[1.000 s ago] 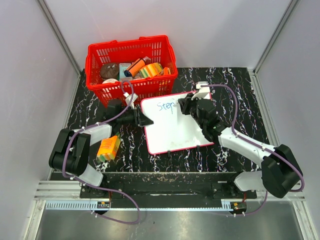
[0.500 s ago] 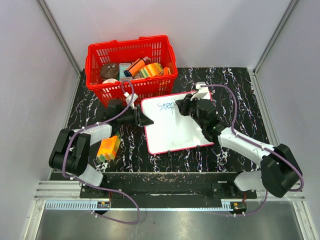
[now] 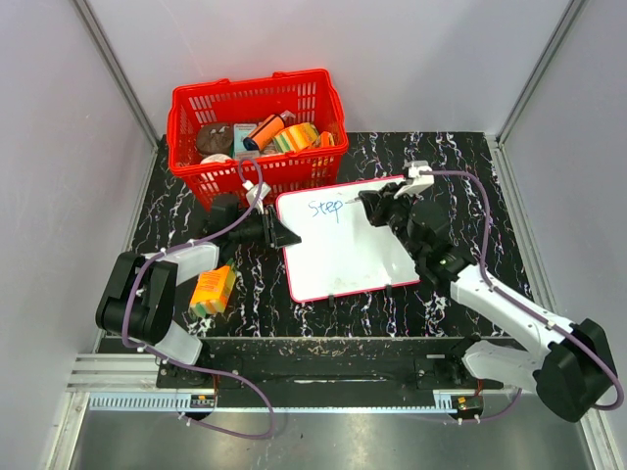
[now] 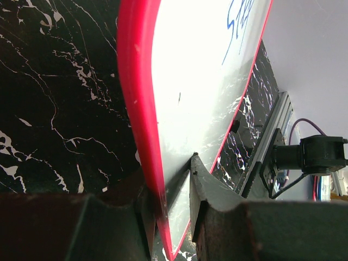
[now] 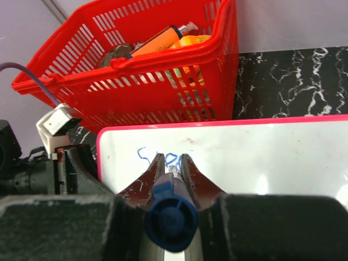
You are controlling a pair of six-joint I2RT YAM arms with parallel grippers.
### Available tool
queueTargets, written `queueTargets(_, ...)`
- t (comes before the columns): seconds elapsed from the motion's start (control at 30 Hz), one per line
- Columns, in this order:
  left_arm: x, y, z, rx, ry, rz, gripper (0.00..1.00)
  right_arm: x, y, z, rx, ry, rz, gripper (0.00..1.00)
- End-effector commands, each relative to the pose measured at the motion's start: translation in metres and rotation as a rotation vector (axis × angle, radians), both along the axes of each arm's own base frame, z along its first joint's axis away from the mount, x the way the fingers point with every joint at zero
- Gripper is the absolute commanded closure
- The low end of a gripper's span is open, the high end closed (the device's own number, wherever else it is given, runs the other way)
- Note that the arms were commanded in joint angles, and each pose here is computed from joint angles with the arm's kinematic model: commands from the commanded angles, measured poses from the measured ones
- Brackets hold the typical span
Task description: Write a sentence on the whiteboard
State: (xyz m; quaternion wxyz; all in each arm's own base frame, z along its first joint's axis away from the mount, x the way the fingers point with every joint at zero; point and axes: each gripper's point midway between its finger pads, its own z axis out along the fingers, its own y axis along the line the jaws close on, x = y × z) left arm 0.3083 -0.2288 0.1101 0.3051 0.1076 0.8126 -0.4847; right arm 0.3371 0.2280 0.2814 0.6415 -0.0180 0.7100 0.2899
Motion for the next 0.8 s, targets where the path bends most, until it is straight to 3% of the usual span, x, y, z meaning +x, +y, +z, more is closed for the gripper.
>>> queueTargets(0.0, 0.006, 0.014, -0.043, 0.197, -0.04, 0.05, 1.0, 0.002, -0.029, -0.009, -0.03, 0.025, -0.075, 1.0)
queueTargets(0.33, 0.006, 0.014, -0.044, 0.199, -0.036, 0.049, 1.0, -0.001, -0.081, -0.002, -0.021, 0.026, -0.166, 1.0)
queueTargets(0.77, 0.006, 0.014, -0.045, 0.201, -0.035, 0.052, 1.0, -0.001, -0.091, -0.005, -0.012, 0.038, -0.188, 1.0)
